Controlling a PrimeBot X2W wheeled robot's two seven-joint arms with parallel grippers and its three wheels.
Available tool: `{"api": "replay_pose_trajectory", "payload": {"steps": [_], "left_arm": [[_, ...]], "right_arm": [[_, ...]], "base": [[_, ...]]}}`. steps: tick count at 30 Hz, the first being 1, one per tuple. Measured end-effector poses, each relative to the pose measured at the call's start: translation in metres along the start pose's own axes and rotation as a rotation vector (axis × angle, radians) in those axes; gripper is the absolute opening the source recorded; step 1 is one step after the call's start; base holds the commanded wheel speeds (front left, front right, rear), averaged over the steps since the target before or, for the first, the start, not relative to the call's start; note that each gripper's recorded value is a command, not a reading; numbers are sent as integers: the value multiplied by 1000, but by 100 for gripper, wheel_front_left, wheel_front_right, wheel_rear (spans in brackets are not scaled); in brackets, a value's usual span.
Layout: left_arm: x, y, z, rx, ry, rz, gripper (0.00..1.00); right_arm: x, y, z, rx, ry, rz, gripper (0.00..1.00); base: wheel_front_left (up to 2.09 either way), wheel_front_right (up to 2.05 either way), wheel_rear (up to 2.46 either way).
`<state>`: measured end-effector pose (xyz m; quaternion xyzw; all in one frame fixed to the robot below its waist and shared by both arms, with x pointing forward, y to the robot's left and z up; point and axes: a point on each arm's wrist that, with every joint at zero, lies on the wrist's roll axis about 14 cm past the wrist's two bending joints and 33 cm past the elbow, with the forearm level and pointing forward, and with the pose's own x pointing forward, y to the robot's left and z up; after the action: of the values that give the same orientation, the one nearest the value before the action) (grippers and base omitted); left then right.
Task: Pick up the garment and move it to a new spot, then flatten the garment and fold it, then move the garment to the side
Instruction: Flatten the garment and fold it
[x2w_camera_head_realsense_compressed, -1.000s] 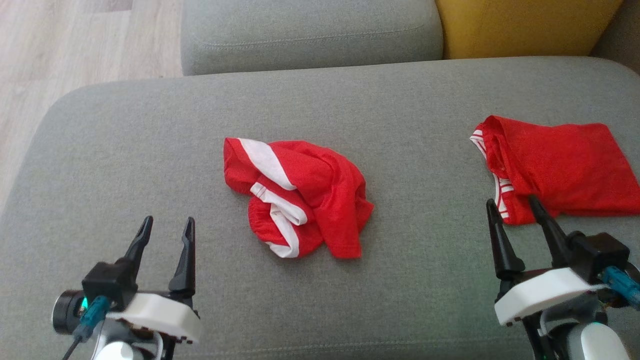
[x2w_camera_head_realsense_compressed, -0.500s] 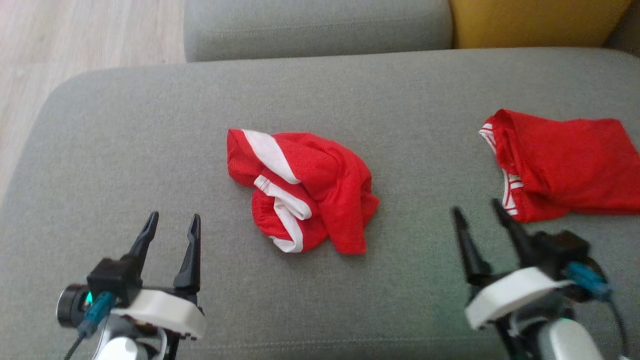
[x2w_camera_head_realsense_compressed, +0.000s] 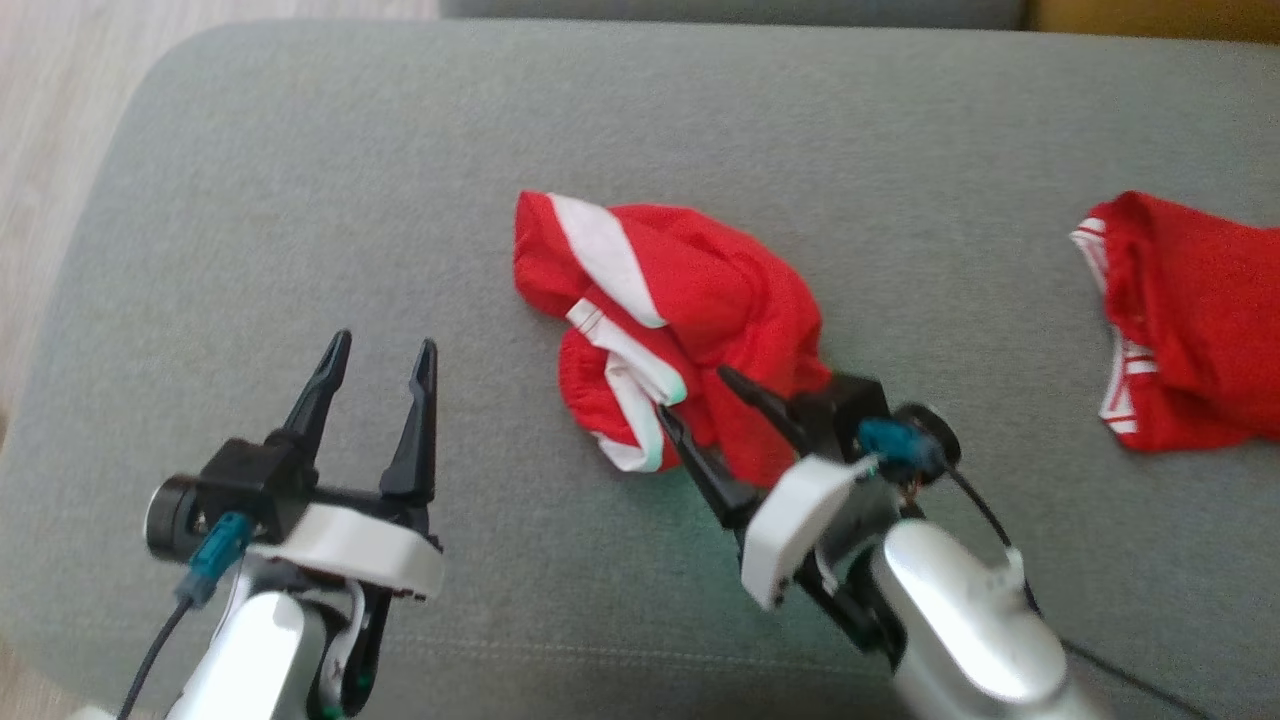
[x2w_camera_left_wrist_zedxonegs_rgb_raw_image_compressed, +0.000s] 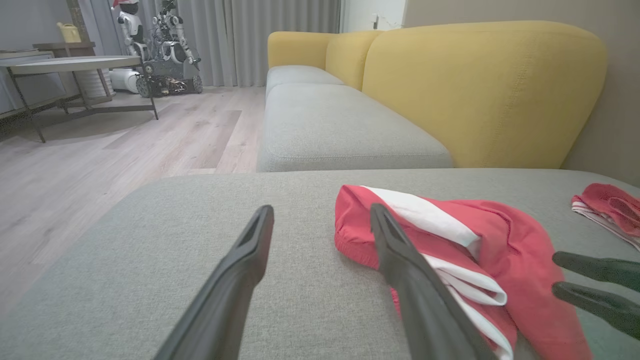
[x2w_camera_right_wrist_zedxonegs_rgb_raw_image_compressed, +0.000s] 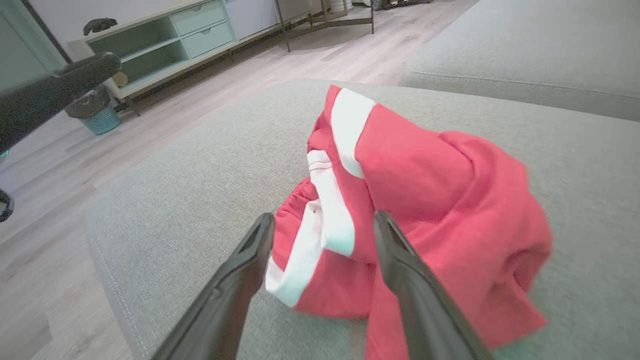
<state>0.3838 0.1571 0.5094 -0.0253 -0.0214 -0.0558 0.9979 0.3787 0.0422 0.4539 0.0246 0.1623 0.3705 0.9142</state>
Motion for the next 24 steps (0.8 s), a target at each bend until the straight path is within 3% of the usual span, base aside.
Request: {"api": "replay_pose_trajectory", "payload": {"steps": [8, 10, 12, 19, 24], "left_arm": [[6, 10, -10, -9, 20, 32, 100], [7, 10, -13, -11, 26, 36, 100], [7, 10, -15, -14, 31, 37, 100], [13, 6, -14, -18, 20, 21, 100], [20, -6, -13, -18, 11, -17, 100]], "right_arm": [[40, -9, -15, -42, 102, 61, 100], [44, -10, -24, -49, 149, 68, 46], [47, -11, -27, -44, 165, 74, 0], [50, -14, -2, -4, 60, 73, 0], [40, -31, 46, 66, -145, 22, 0]], "base": [[0, 0, 0], [0, 0, 0], [0, 0, 0], [0, 0, 0], [0, 0, 0]]}}
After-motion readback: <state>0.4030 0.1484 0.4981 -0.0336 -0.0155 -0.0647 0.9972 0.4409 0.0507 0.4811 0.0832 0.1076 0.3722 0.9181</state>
